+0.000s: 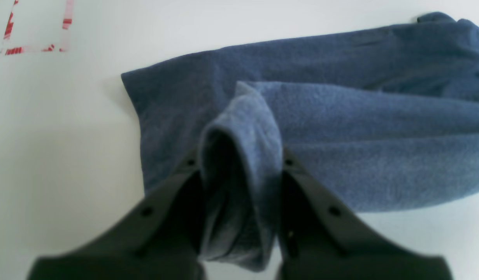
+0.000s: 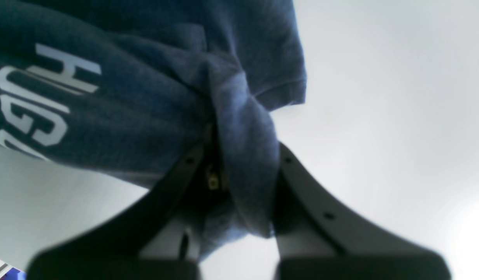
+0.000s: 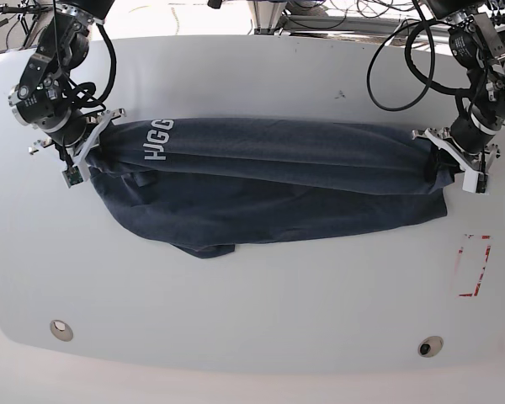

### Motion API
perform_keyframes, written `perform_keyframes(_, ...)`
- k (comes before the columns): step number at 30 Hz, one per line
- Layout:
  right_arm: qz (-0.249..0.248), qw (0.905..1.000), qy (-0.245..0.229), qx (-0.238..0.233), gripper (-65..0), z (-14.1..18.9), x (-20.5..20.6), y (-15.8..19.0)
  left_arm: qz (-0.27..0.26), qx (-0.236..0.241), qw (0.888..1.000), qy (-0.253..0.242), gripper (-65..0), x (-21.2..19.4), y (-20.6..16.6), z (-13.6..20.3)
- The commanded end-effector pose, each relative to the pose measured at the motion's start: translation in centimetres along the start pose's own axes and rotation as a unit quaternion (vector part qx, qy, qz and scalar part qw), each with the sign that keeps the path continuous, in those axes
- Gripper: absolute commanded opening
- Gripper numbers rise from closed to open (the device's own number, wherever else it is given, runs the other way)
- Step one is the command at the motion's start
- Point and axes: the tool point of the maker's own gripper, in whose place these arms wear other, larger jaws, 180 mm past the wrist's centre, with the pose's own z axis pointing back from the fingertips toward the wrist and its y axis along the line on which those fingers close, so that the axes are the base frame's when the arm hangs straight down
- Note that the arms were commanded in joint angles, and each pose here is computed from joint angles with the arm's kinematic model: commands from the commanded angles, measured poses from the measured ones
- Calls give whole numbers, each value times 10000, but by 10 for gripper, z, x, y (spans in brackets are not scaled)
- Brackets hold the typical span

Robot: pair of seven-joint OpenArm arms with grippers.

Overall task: Fold the T-shirt properly
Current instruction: 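Hold the shirt edge with both grippers, pulling it taut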

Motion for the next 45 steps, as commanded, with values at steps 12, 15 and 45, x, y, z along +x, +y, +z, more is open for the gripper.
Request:
perform_keyframes(12,-45,9999,154,44,-639,4,-20,8,-46,67,9995,294,-650,-29,4,16)
perform_keyframes(15,-164,9996,213,45,-637,5,-28,10,-18,64,9992,406,-650,-38,3,18)
perform_keyframes(45,-589,9951,629,493,-78,9,-76,47,-745,-107,9843,1595,-281,-89,12,44)
